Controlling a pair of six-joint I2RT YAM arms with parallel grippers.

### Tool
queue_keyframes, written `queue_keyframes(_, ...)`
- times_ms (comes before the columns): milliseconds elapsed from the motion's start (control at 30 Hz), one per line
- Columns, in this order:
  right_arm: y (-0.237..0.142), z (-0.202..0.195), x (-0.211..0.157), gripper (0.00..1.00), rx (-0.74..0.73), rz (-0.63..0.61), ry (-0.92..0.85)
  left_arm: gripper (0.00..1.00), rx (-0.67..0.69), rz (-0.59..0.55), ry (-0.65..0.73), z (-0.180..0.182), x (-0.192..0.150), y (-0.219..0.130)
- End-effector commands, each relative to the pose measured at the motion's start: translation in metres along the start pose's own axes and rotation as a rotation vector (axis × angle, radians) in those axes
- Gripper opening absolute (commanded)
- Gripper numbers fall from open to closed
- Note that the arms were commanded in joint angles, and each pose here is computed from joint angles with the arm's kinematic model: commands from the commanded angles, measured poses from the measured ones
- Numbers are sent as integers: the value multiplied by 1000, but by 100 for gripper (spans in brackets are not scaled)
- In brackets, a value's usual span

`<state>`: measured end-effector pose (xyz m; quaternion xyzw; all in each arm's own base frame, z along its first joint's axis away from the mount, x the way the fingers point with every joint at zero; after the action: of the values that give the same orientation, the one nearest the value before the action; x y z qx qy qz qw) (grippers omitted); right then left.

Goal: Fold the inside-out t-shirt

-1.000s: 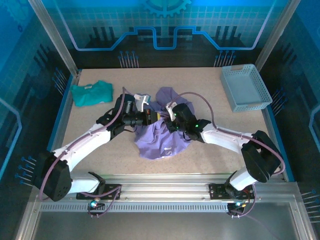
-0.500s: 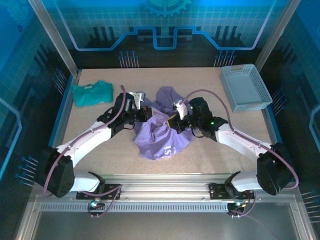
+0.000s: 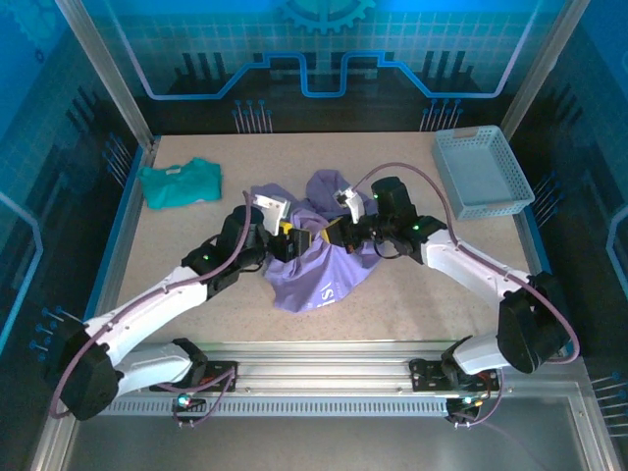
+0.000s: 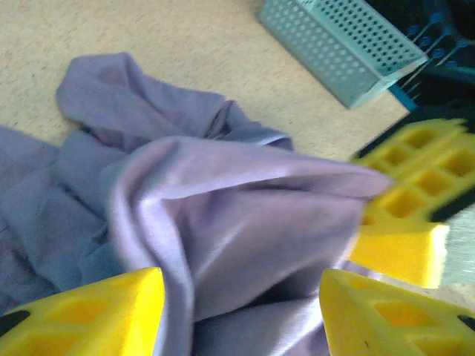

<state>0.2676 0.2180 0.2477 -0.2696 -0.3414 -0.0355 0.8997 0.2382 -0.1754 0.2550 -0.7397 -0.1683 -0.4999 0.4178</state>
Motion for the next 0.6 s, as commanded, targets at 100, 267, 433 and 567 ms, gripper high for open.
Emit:
queue_keyframes(100, -2, -1, 5, 0, -2, 16, 18, 50, -115, 6, 66, -11, 9, 9)
queue_keyframes(267, -3, -1, 4, 0, -8, 17, 13, 44, -183, 18, 86, -16, 15, 19)
queue_keyframes(433, -4, -1, 2, 0, -15, 22, 9, 40, -202, 43, 65, -16, 16, 32)
queue_keyframes(567, -7, -2, 1, 0, -28, 17, 6, 36, -189, 74, 63, -14, 14, 37)
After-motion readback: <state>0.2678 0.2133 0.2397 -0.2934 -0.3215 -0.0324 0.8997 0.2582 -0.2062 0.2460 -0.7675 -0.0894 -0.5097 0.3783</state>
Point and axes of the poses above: each hand's point on the last joint's axis, 136 mm out from that joint toward the fingers, its own y axis out along the fingers, its own z axis along the line the jaws close on, x = y × z, the point moved 9 cm from there along -y, back along the fingers, and after that the axes turned 13 degrees about y, right-handed, at the moved point
